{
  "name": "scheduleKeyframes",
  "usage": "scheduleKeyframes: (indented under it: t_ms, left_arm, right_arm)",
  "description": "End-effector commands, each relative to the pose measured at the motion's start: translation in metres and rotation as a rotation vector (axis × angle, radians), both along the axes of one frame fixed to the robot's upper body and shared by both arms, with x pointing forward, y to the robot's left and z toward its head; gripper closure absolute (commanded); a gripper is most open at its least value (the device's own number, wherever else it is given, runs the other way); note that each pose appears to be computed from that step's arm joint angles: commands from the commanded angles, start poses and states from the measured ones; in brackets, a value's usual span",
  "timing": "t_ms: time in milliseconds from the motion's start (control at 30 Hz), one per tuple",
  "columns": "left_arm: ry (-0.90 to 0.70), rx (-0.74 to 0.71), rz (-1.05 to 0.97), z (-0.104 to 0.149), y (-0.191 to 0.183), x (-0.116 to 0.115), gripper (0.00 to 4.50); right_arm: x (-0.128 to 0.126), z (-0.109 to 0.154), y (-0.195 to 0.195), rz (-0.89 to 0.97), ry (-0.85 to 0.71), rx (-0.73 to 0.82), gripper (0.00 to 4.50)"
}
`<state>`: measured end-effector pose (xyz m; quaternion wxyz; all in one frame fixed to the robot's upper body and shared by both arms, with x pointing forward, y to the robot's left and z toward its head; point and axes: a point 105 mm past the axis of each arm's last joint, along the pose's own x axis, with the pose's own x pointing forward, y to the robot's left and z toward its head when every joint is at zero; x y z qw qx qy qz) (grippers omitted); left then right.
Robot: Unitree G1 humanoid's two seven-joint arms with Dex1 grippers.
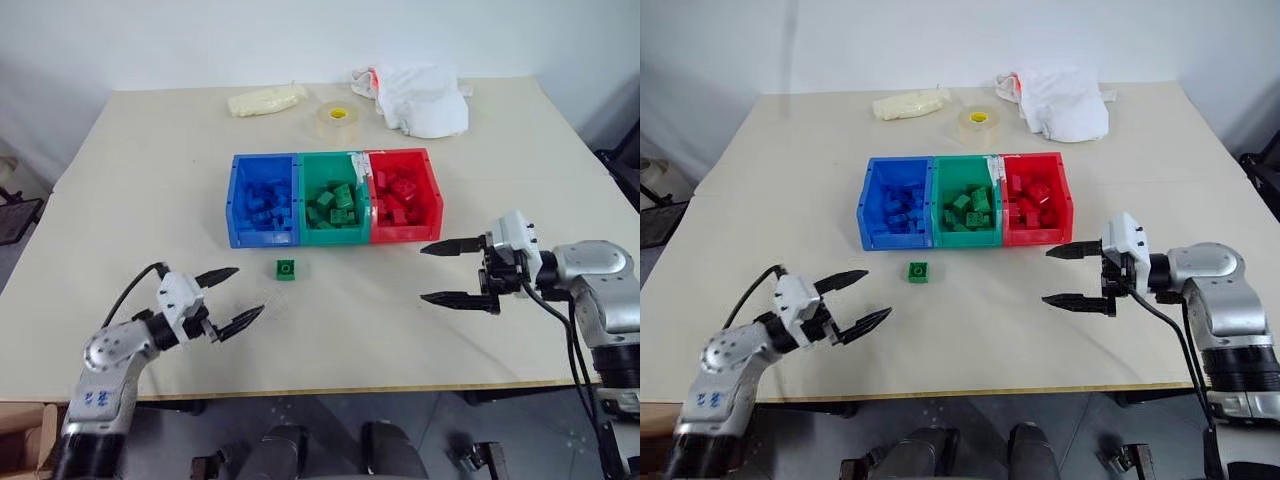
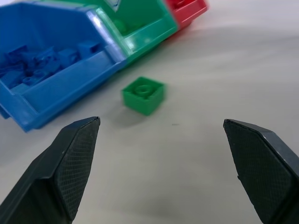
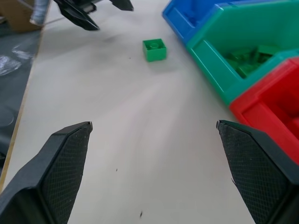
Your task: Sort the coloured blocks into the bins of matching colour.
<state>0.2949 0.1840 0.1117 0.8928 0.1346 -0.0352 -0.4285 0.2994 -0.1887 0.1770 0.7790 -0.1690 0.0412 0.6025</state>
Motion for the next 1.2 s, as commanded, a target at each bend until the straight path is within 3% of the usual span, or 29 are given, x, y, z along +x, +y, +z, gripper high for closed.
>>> scheduleKeyframes:
  t_ms: [33,500,633,867,1033,1200]
  left_arm:
    - [-0.022,0.015,-0.058,-0.004,-0.012,0.012,0.00]
    - [0.006,0.036,-0.197,-0.017,-0.058,0.055,0.00]
    - [0.029,0.073,-0.214,-0.020,-0.056,0.059,0.89]
    - [0.010,0.079,-0.261,-0.011,-0.057,0.055,3.03]
    - [-0.078,0.035,-0.287,0.027,-0.068,0.058,3.02]
    - [-0.143,0.026,-0.248,0.063,-0.076,0.074,3.02]
  right_arm:
    - [-0.005,0.019,-0.001,-0.017,-0.074,0.042,0.04]
    - [-0.013,0.028,0.003,-0.092,-0.145,0.090,0.04]
    - [-0.014,0.029,0.000,-0.112,-0.156,0.094,0.00]
    - [-0.016,0.029,-0.004,-0.143,-0.169,0.094,0.00]
    - [-0.018,0.030,-0.007,-0.178,-0.180,0.100,0.00]
    - [-0.018,0.034,-0.014,-0.237,-0.196,0.121,0.00]
